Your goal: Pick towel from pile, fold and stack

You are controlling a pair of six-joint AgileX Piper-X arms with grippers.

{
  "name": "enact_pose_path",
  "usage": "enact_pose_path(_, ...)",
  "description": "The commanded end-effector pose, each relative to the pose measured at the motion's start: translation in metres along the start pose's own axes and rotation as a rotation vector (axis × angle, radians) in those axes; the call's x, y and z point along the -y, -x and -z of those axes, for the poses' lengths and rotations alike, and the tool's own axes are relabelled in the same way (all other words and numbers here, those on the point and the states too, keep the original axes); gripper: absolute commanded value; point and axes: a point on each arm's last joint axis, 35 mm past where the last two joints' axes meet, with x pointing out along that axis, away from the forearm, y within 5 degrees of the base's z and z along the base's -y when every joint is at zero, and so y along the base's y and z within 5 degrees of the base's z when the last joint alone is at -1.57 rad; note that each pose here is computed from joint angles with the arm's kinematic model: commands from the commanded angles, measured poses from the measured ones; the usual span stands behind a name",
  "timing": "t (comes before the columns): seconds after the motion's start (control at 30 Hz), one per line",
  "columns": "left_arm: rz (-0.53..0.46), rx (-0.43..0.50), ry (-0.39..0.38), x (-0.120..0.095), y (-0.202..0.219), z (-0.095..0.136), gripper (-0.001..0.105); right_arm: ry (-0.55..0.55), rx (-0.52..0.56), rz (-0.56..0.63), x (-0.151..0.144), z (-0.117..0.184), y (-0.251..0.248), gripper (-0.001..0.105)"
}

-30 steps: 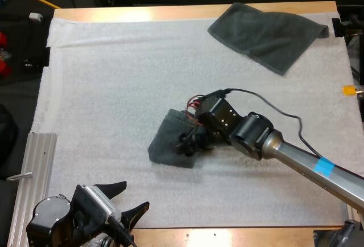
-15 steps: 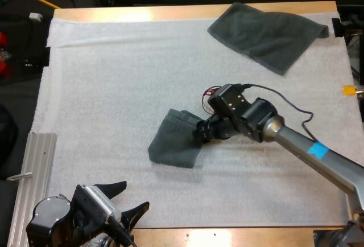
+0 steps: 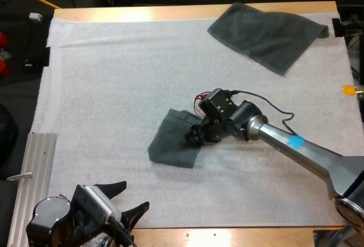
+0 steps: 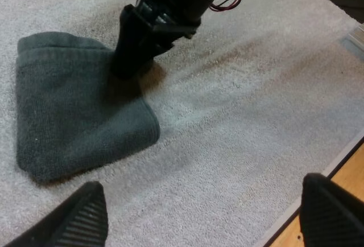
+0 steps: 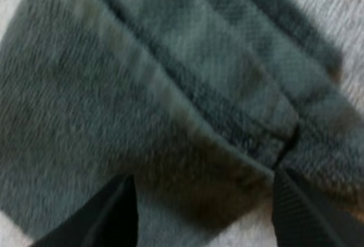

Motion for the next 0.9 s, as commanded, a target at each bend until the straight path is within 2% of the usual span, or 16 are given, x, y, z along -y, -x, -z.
enact_pose_path(0.0, 0.012, 0.007, -0.007, 0.002, 0.002, -0.002, 0.069, 0.018, 0.027, 0.015, 0.000, -0.004, 0.002, 0.051)
enact_pose_path(0.13, 0.011, 0.004, -0.005, 0.002, 0.002, -0.001, 0.069, 0.061, 0.024, 0.091, 0.003, -0.003, 0.001, 0.051)
enact_pose_path(0.33, 0.011, 0.004, -0.005, 0.002, 0.002, -0.001, 0.069, 0.078, 0.002, 0.073, 0.004, -0.001, -0.006, 0.051)
enact_pose_path(0.43, 0.011, 0.004, -0.005, 0.002, 0.002, -0.001, 0.069, 0.076, -0.016, -0.011, 0.002, 0.001, -0.010, 0.051)
enact_pose_path(0.53, 0.011, 0.004, -0.005, 0.002, 0.002, -0.001, 0.069, 0.075, -0.019, -0.046, 0.001, 0.001, -0.010, 0.051)
enact_pose_path(0.73, 0.011, 0.004, -0.005, 0.002, 0.002, -0.001, 0.069, 0.080, -0.028, -0.044, -0.003, 0.002, -0.003, 0.047)
enact_pose_path(0.87, 0.011, 0.004, -0.005, 0.002, 0.002, -0.001, 0.069, 0.085, 0.002, -0.018, -0.004, -0.001, 0.008, 0.045)
